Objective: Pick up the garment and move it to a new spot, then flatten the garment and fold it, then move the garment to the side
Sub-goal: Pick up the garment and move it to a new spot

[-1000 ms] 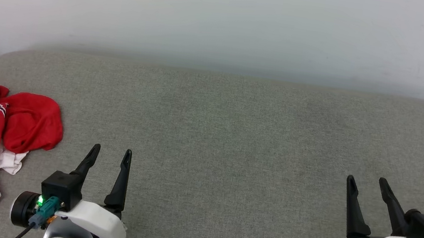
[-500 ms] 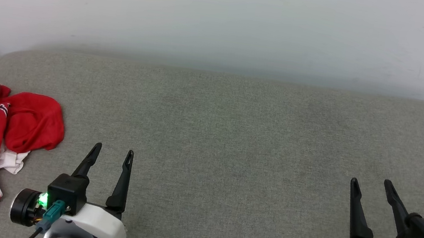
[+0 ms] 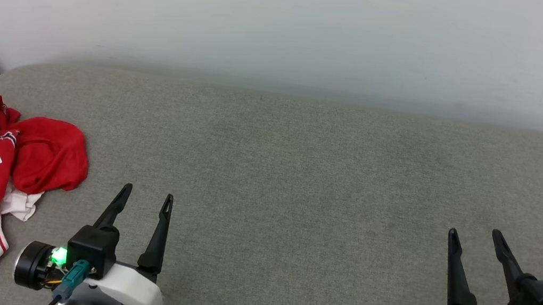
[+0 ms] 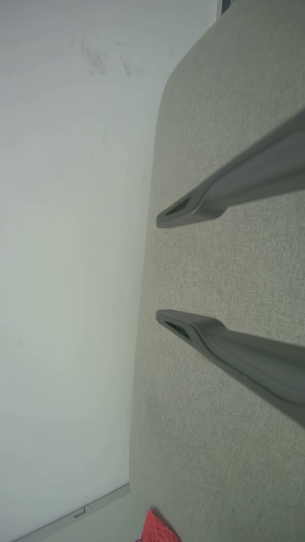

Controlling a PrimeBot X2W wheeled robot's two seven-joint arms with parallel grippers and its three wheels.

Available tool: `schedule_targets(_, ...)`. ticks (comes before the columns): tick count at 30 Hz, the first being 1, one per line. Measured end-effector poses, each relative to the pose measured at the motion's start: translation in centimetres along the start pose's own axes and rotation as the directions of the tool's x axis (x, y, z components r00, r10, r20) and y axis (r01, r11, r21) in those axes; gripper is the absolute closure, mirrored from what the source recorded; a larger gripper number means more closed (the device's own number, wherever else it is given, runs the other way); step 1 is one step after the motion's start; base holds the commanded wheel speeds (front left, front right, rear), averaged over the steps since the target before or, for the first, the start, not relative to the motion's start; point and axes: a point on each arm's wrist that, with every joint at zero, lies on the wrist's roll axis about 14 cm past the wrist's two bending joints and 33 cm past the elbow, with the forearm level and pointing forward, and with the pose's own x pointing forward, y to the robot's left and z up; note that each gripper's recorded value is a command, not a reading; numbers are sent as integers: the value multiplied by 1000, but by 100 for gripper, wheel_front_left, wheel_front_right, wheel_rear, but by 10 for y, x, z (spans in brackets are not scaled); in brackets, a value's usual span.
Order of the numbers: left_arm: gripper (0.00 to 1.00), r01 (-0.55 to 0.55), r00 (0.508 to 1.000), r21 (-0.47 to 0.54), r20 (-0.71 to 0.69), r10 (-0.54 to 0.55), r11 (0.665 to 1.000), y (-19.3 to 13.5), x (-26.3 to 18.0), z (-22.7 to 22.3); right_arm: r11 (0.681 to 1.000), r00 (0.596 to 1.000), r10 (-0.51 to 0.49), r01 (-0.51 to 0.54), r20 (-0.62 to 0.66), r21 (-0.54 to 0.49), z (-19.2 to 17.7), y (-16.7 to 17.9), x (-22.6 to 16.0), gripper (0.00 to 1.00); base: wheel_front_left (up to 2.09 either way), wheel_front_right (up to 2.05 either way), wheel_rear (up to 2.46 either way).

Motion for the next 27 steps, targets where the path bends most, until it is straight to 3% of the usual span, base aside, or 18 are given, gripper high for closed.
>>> schedule_targets(10,0,-32,999,-24,-5,32,999,9,-4,-2,1000,1000,10,-10,1,9,-1,3,3,0,0,0,0)
schedule_targets(18,0,-98,995,-59,-6,97,993,27,-12,-2,997,997,79,-79,4,21,-2,27,13,0,0,0,0)
schedule_targets(27,0,-285,959,-40,-17,284,958,83,-49,-2,964,965,261,-262,21,40,2,91,38,0,0,0,0)
